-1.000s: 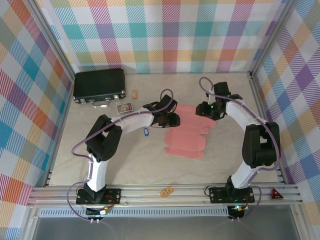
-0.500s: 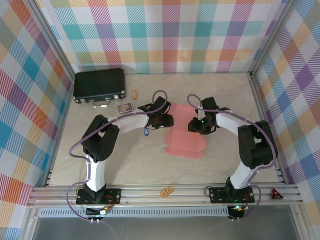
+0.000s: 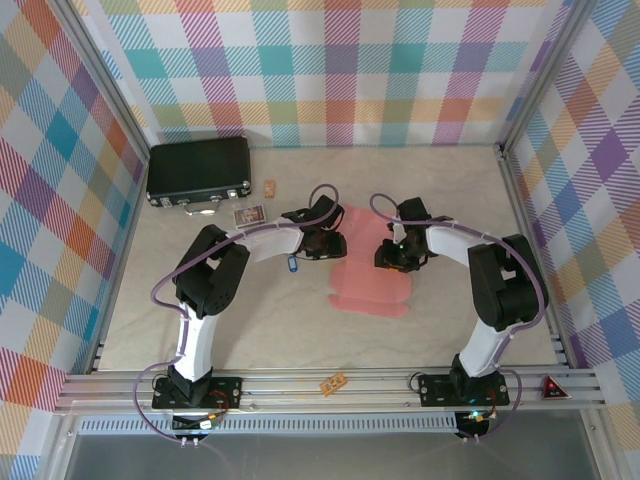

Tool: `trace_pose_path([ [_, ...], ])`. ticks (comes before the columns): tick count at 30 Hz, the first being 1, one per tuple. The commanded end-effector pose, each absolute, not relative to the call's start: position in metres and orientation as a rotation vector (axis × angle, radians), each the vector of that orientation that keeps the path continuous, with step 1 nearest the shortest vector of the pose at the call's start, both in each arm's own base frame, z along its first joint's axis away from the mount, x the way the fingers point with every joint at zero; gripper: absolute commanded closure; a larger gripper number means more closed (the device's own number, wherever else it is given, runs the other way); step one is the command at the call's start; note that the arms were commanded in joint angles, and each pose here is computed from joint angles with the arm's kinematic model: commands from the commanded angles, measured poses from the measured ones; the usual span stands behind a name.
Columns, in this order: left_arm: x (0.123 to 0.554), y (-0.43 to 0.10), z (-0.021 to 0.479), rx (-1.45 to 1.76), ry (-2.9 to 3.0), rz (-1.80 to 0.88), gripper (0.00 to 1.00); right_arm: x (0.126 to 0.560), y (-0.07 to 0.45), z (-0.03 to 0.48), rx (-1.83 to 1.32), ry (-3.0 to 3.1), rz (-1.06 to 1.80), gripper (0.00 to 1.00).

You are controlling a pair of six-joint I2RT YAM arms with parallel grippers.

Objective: Fold the paper box

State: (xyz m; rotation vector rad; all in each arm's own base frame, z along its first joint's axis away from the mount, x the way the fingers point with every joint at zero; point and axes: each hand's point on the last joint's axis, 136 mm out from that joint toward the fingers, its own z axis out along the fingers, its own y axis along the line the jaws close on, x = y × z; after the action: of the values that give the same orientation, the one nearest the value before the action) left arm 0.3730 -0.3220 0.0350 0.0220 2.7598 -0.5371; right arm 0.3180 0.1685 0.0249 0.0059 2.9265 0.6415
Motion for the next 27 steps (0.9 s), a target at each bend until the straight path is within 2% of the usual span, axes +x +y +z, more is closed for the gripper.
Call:
trace_pose_path([
  [1,0.376,-0.33,0.046,0.053,2.727,-0.606,0.66,0.316,0.171,0.018,0.013,2.956,0.626,0.66],
  [10,0.374,-0.343,0.058,0.136,2.691,-0.653,0.7,0.316,0.174,0.015,0.014,2.973,0.619,0.65],
  [27,0.364,-0.373,0.059,0.286,2.694,-0.651,0.64,0.31,0.169,0.008,0.004,3.003,0.563,0.66],
])
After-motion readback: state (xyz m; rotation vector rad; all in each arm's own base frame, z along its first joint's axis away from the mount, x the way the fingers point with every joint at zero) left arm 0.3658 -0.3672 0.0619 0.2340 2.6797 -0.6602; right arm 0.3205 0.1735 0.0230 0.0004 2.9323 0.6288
